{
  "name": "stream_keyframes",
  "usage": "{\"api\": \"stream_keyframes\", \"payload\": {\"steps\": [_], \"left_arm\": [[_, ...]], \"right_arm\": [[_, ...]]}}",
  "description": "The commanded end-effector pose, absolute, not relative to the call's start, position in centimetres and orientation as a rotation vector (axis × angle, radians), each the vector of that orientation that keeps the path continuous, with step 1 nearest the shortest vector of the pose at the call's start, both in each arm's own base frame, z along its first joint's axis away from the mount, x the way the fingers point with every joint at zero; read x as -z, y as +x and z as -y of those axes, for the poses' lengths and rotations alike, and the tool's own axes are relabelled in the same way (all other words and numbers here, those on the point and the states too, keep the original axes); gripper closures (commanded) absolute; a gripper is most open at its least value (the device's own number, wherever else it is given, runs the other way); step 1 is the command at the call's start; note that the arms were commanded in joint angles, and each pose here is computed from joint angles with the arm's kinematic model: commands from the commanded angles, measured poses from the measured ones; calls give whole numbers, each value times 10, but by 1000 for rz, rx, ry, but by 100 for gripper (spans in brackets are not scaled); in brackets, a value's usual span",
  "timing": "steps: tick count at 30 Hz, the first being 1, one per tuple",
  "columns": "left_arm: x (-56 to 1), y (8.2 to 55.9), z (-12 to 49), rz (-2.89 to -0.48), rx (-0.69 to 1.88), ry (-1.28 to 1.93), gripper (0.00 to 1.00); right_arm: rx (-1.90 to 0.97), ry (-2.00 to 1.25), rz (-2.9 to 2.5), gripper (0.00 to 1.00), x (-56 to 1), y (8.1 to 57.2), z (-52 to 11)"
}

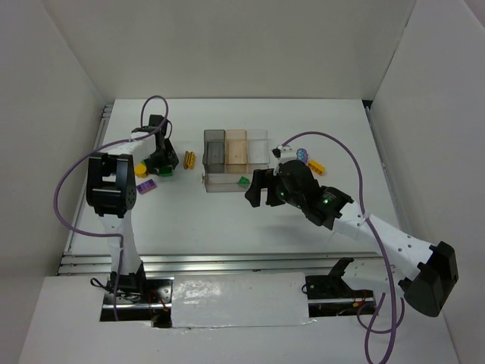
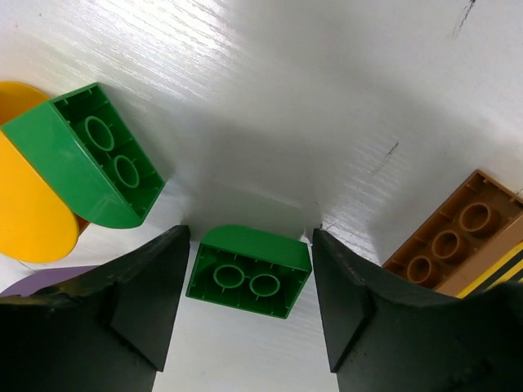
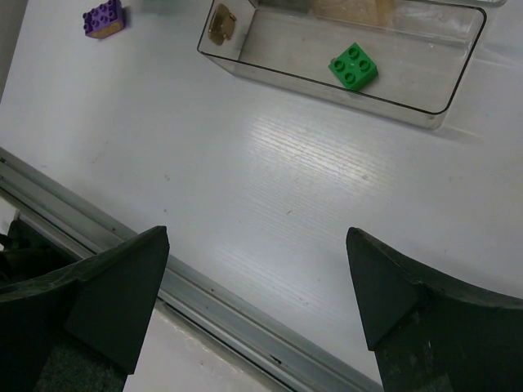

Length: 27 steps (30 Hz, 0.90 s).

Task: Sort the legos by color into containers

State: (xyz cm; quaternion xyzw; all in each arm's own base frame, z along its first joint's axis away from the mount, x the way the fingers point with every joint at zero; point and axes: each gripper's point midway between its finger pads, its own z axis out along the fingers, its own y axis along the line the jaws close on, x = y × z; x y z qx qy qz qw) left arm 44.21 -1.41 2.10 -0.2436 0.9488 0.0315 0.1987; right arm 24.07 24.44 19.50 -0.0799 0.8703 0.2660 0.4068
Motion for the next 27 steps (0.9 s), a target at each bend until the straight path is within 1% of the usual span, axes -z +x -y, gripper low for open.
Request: {"api": "stream_keyframes", "payload": {"steps": [1, 2, 3, 5, 6, 8, 9, 14, 18, 21, 27], "left_arm": [[-11, 439, 19, -2669, -78, -662, 28], [-12, 438, 20, -2669, -79, -658, 30], [-10, 435, 21, -2673, -78, -662, 37], [-13, 434, 23, -2663, -66, -661, 40], [-12, 431, 22, -2665, -72, -664, 48], [-17, 429, 22, -2650, -69, -671, 52], [-17, 426, 21, -2649, -72, -673, 59], [-30, 425, 22, -2616, -50, -687, 69], [-46, 423, 23, -2585, -39, -693, 70], [-75, 424, 27, -2522, 14, -684, 71], [-116, 421, 43, -2475, 30, -631, 73]], "right_arm": [[-674, -217, -2172, 4, -202, 241, -247], [-677, -222, -2172, 4, -202, 240, -248], [-676, -223, -2177, 4, -201, 239, -248], [-677, -227, -2180, 4, -199, 239, -250], [-675, -226, -2181, 4, -199, 239, -250], [-674, -229, -2187, 4, -197, 238, -250], [-676, -229, -2186, 4, -197, 238, -252], [-676, -229, -2193, 4, -195, 237, -253], [-675, -234, -2195, 4, -194, 236, -254], [-675, -232, -2193, 4, -194, 236, -253], [-673, -213, -2189, 4, -198, 236, -251]]}}
